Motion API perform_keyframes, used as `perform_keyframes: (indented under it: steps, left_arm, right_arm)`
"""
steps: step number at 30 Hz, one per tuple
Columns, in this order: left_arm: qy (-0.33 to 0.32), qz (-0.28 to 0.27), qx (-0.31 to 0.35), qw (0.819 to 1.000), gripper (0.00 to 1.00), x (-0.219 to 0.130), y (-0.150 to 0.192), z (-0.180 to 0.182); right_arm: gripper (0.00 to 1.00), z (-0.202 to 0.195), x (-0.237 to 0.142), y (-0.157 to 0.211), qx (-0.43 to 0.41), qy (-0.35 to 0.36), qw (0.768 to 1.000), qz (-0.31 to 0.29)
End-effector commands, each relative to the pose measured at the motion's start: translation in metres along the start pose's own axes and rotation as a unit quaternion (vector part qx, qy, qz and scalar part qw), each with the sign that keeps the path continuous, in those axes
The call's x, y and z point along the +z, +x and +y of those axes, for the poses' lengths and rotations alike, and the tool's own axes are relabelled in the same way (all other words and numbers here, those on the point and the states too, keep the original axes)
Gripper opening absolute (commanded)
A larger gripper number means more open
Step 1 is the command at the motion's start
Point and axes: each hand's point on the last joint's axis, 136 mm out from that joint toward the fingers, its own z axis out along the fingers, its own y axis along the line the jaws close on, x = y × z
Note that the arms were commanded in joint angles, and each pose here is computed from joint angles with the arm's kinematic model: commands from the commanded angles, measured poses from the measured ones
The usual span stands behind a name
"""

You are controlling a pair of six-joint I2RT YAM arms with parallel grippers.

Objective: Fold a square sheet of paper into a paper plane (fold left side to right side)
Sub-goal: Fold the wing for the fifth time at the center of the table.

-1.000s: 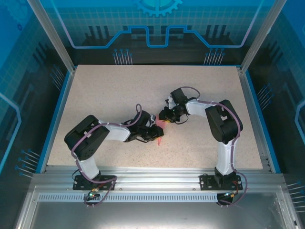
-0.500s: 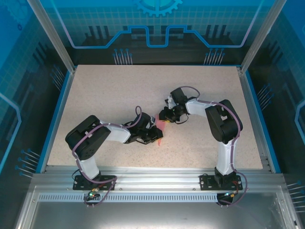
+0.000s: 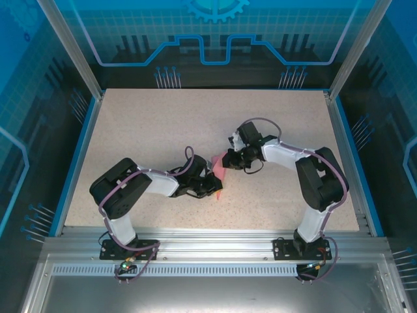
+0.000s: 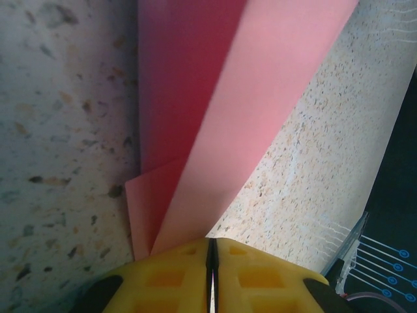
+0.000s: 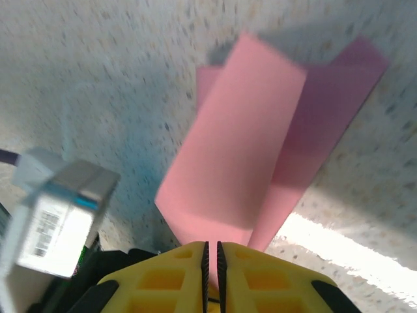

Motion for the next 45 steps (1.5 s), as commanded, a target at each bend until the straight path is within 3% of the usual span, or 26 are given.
perform_keyframes:
  steps: [1, 9, 18, 45]
  left_arm:
    - [-0.084, 0.027, -0.040, 0.995, 0.13, 0.002, 0.023, 0.050]
    - [-0.093, 0.026, -0.042, 0.994, 0.12, 0.000, 0.024, 0.054]
    - [-0.105, 0.034, -0.050, 0.993, 0.10, 0.003, 0.027, 0.061]
    - [-0.107, 0.035, -0.055, 0.992, 0.07, 0.001, 0.030, 0.066]
  right_arm:
    - [0.14, 0.006, 0.015, 0.020, 0.006, -0.008, 1.000, 0.030]
    - [0.14, 0.005, 0.040, 0.030, 0.005, -0.005, 0.998, 0.056]
    - [0.15, -0.023, 0.049, 0.020, -0.020, 0.060, 0.997, 0.052]
    - [0.16, -0.068, 0.042, -0.071, -0.003, 0.070, 0.998, 0.003]
